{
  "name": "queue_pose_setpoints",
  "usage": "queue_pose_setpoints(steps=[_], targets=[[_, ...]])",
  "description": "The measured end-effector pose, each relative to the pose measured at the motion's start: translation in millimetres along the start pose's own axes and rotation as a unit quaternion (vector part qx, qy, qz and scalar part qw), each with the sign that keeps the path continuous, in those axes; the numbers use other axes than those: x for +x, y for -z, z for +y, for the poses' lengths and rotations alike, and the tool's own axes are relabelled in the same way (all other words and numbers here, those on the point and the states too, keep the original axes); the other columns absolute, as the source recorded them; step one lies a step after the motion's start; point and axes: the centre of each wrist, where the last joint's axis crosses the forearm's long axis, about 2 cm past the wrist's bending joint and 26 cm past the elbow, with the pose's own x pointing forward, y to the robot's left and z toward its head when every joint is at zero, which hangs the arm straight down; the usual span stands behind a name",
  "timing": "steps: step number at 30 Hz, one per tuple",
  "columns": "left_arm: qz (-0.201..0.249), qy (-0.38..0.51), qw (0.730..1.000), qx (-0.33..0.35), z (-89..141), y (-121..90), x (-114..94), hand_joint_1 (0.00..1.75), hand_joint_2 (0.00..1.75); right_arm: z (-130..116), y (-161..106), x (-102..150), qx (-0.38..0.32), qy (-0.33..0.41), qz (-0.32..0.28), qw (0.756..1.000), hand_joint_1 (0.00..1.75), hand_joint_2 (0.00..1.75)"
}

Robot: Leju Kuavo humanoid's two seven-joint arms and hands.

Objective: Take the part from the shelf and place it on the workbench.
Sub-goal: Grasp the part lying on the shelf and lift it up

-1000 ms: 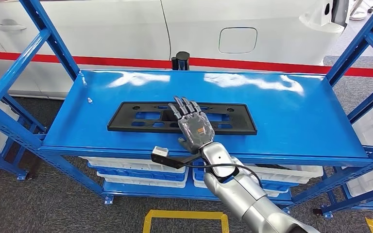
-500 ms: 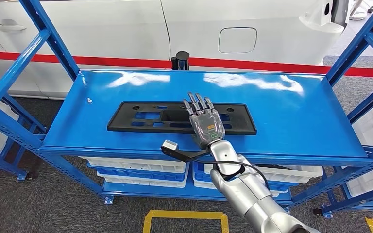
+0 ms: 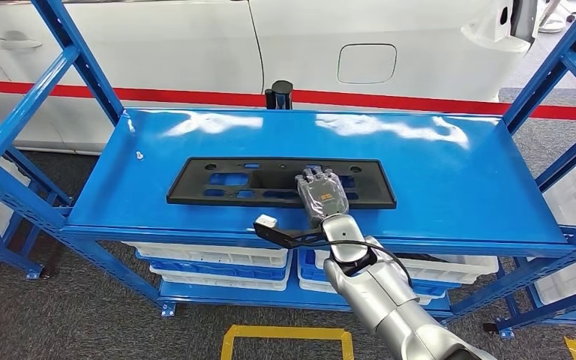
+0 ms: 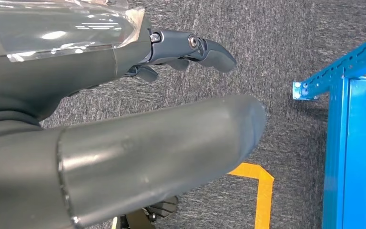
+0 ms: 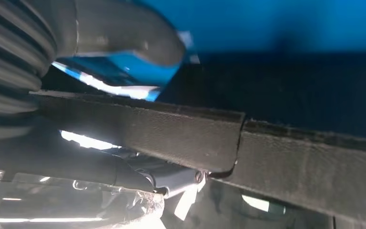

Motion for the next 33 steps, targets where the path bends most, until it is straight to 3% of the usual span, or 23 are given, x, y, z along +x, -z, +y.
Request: queue_pose_setpoints(steps=[6, 24, 28, 29, 33], targets=[[0.002, -0.001, 1.0, 0.0, 2, -1, -3, 0.0, 0.0, 1, 0, 0, 0.005, -0.01, 0.005, 1.0, 1.74, 1.75], [0.0, 0.004, 1.0, -0.002, 4, 0, -3, 0.0, 0.0, 2, -6, -4, -0.012, -0.001, 0.018, 1.0, 1.75, 1.75], [-0.006, 0.012, 1.0, -0.004, 4, 0, -3, 0.0, 1.75, 0, -11, -8, -0.031, 0.057, 0.023, 0.998, 1.75, 1.75], [-0.007, 0.015, 1.0, -0.005, 4, 0, -3, 0.0, 1.75, -2, -13, -10, -0.038, 0.09, 0.024, 0.995, 1.75, 1.75], [-0.011, 0.024, 1.0, -0.008, 4, 0, -3, 0.0, 0.0, -26, -21, -23, -0.095, 0.246, 0.026, 0.964, 1.75, 1.75]])
